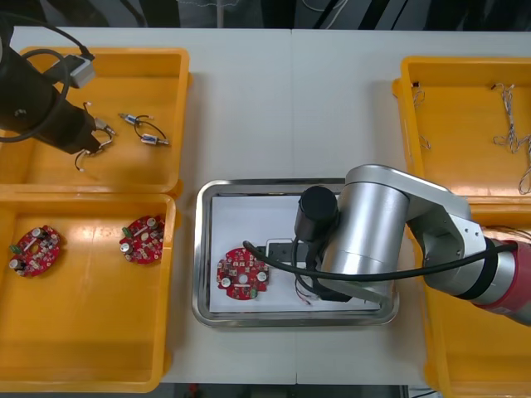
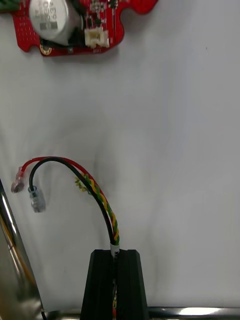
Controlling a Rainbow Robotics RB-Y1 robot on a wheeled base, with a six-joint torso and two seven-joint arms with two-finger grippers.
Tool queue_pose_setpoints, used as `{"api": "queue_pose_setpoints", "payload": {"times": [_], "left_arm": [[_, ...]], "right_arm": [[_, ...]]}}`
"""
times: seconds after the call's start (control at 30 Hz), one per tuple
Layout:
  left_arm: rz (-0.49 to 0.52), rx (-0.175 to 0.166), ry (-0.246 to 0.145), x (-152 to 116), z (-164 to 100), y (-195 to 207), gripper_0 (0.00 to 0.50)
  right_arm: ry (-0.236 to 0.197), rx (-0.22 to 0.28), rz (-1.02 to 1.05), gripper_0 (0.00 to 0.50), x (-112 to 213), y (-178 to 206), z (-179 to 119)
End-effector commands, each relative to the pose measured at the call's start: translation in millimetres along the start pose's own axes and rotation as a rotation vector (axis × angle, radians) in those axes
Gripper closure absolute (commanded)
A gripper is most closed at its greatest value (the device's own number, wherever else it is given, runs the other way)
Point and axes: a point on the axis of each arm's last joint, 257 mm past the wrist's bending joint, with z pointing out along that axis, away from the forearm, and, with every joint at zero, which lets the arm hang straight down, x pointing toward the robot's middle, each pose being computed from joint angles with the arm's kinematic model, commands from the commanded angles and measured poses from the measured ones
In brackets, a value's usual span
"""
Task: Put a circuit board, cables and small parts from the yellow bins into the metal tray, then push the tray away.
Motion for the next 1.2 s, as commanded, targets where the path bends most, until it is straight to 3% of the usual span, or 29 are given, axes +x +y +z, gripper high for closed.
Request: {"api": "queue_pose_setpoints", "payload": {"times": [0.03, 0.2, 0.23, 0.27, 0.3, 0.37, 0.4, 0.43, 0.47, 0.5, 0.53, 0.9, 1.2], "left_arm": [[0.073, -0.041, -0.038, -13.8, -19.2, 29.9, 0.0], [0.114, -0.03, -0.024, -15.6, -15.7, 34.6, 0.0], [0.128, -0.032, -0.023, -17.3, -15.5, 38.4, 0.0], [0.131, -0.033, -0.023, -17.5, -15.2, 39.0, 0.0], [0.151, -0.029, -0.026, -20.0, -13.2, 40.9, 0.0], [0.167, -0.024, -0.029, -21.5, -10.8, 42.5, 0.0], [0.171, -0.022, -0.032, -23.4, -9.7, 43.9, 0.0], [0.178, -0.023, -0.031, -23.7, -9.0, 45.0, 0.0], [0.191, -0.023, -0.032, -25.7, -7.5, 46.8, 0.0], [0.201, -0.02, -0.034, -27.8, -5.6, 47.0, 0.0], [0.206, -0.018, -0.038, -29.9, -4.7, 46.3, 0.0], [0.268, 0.006, -0.067, -48.0, 20.8, 42.9, 0.0], [0.335, -0.01, -0.054, -49.9, 44.2, 28.9, 0.0]], "right_arm": [[-0.044, -0.011, 0.005, 0.5, -16.1, 15.8, 4.6], [-0.056, -0.017, 0.016, 0.5, -16.9, 21.2, 9.1], [-0.063, -0.011, 0.02, 0.458, -18.1, 21.5, 10.7], [-0.062, -0.011, 0.023, 0.449, -18.5, 22.2, 11.0], [-0.063, -0.001, 0.026, 0.397, -17.5, 20.8, 12.7], [-0.067, 0.005, 0.027, 0.375, -18.1, 20.8, 13.6], [-0.068, 0.012, 0.028, 0.287, -18.2, 19.2, 14.2], [-0.069, 0.014, 0.028, 0.245, -18.5, 19.0, 14.1], [-0.07, 0.018, 0.028, 0.245, -18.9, 18.1, 13.9], [-0.069, 0.023, 0.029, 0.042, -18.6, 17.0, 13.9], [-0.068, 0.026, 0.028, 0.0, -19.1, 16.6, 13.9], [-0.08, 0.087, 0.047, 0.0, -15.0, -2.3, -2.3], [-0.082, 0.169, 0.08, 0.0, -7.0, -33.3, -56.9]]}}
